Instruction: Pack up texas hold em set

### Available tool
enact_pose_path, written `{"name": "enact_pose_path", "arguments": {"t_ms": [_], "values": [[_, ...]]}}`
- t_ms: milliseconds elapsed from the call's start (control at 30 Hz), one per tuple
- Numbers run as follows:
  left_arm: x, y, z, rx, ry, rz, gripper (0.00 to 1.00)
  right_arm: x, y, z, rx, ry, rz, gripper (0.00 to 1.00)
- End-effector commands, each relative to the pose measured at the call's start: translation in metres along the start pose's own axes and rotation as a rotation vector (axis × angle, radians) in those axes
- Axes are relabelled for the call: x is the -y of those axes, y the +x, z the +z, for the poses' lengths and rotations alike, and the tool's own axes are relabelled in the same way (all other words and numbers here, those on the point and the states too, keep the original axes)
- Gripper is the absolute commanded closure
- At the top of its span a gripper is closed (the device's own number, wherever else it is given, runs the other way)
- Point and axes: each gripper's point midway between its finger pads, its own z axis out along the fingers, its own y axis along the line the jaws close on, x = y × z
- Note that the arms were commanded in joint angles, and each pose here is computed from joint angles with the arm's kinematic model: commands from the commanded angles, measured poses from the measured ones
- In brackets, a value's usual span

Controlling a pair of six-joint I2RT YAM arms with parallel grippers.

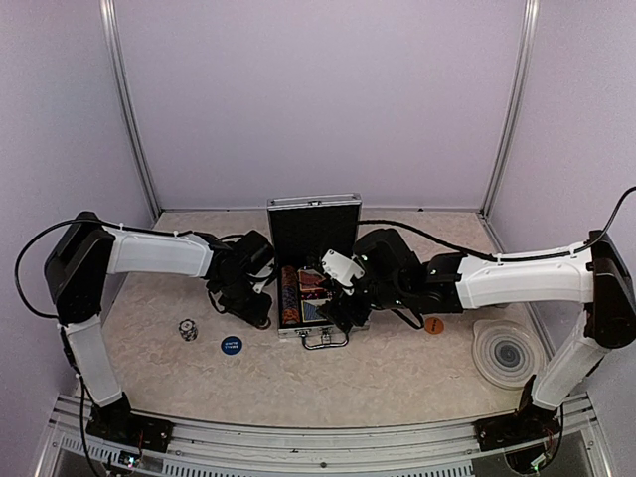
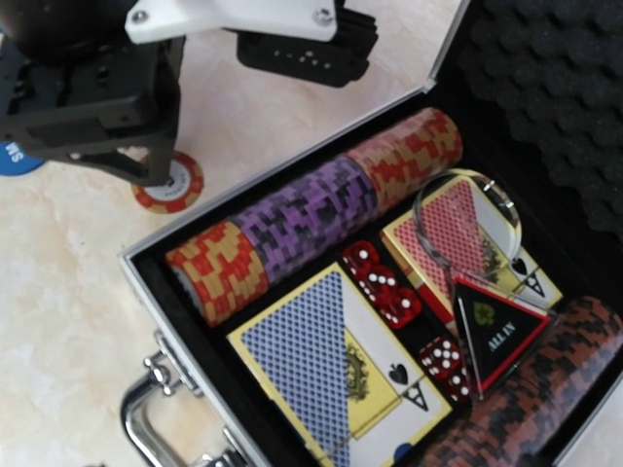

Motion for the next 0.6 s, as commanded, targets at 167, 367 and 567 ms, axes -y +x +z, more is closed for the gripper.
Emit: {"name": "enact_pose_path", "arguments": {"t_ms": [167, 367, 567], "values": [[0.017, -0.011, -0.002, 0.029, 0.032, 0.013, 0.4, 0.0, -0.007, 0.002, 0.004, -0.012, 0.025, 0.1], [0.017, -0.012, 0.007, 0.017, 0.023, 0.024, 0.38, 0.0, -0.005, 0.002, 0.0, -0.014, 0.029, 0.1], [0.014, -0.009, 0.019, -0.005, 0.015, 0.026, 0.37, -0.001, -0.002, 0.004, -0.004, -0.012, 0.027, 0.1]]}}
